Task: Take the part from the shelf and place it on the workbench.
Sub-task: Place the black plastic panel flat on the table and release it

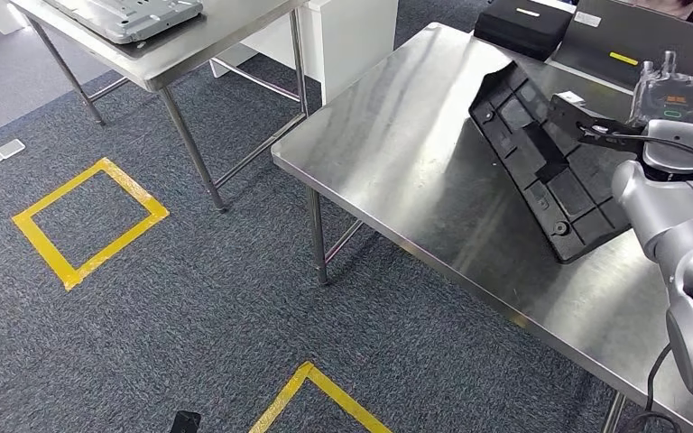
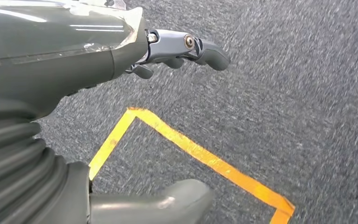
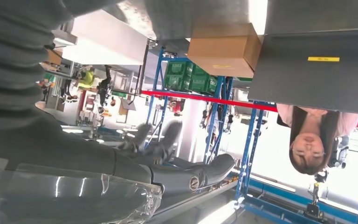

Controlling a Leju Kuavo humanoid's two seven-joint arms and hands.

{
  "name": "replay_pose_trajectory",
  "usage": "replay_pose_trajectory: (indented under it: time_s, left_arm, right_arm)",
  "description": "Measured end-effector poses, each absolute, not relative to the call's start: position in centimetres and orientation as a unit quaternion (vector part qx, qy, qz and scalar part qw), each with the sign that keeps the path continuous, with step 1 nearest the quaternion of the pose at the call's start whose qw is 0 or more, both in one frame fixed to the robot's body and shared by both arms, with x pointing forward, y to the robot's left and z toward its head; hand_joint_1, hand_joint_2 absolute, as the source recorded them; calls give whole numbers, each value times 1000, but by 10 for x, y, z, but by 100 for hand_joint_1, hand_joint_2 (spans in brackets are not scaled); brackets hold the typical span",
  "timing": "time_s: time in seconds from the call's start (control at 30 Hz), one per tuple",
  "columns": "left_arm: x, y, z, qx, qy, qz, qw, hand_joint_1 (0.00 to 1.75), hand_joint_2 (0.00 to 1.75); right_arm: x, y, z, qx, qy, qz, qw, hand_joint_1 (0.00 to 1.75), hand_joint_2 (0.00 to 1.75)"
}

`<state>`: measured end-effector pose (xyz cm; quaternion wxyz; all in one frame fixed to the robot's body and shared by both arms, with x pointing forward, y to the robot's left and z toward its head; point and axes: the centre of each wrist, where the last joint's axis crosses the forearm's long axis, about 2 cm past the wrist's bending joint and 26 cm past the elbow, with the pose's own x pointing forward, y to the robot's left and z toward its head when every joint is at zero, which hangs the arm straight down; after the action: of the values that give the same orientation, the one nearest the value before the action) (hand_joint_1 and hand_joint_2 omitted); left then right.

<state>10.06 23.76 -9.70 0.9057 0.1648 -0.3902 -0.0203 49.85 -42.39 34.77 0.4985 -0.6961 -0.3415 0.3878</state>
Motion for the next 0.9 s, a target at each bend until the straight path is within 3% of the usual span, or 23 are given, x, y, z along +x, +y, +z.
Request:
replay_pose_trajectory:
  time_s: [0.4,0.9]
  left_arm:
    - [95,238,-98,152,-380,-9,912,0,0]
    - [90,229,-99,142,-371,29,917,0,0]
  right_arm:
    - [501,-418,351,-675,-305,387,550,0,0]
    - [494,-451,386,-706,-361,412,449,0,0]
